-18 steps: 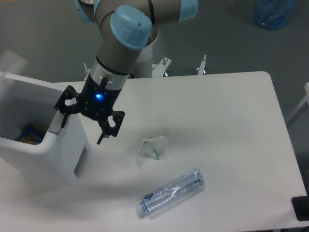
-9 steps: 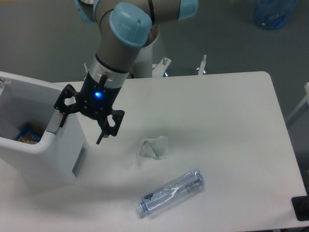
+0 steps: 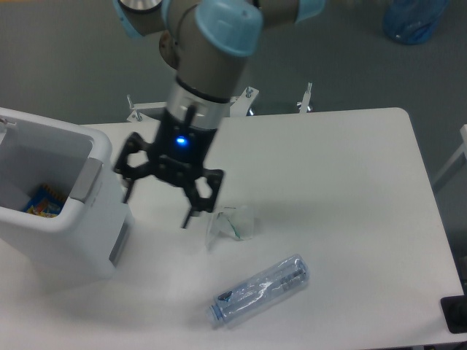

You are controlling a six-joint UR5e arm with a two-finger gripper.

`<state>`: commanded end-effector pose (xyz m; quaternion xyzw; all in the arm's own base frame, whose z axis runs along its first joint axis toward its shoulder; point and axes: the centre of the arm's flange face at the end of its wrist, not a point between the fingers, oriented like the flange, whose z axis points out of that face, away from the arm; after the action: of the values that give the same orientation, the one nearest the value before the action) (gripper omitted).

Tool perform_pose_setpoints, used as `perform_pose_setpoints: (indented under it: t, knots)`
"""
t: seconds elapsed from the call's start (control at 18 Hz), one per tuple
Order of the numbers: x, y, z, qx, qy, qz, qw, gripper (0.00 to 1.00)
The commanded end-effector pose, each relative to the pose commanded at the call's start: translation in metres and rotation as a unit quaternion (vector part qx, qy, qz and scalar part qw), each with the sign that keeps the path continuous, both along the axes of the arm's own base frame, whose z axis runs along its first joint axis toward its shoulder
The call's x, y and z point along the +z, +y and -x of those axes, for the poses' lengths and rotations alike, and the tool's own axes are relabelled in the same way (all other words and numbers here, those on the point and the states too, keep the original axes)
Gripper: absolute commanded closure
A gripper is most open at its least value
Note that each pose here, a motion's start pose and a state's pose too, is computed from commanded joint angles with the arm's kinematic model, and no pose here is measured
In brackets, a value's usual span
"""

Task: Open the trash can
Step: 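Withdraw the gripper from the open trash can toward the table center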

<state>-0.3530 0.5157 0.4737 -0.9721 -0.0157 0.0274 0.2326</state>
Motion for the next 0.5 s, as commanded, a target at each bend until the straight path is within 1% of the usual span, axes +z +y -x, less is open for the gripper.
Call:
perform_pose_setpoints:
  t: [0.06,0.11,0.17,0.28,0.33,0.39,0.5]
  knots:
    - [-0.012,-0.007,0.011,-0.004,0.022,0.030,0.9993,0.00]
    - [-0.026,-0.017,0.028,0.002,0.029,0.054,0.9981,0.00]
    - [-0.039,-0.024,0.043,0.008,0.032,0.070,0.9970,0.00]
    - [-0.056,-0.026,0.062,0.008,0.034,0.091,0.9953,0.00]
    - [-0.064,-0.032,0.074,0.012,0.034,0.098,0.9945,0.00]
    - [-0.075,-0.035,0.086,0.001,0.039,0.109,0.9932,0.00]
    - [-0.097,-0.048,0.111,-0.044,0.057,0.140,0.9876,0.00]
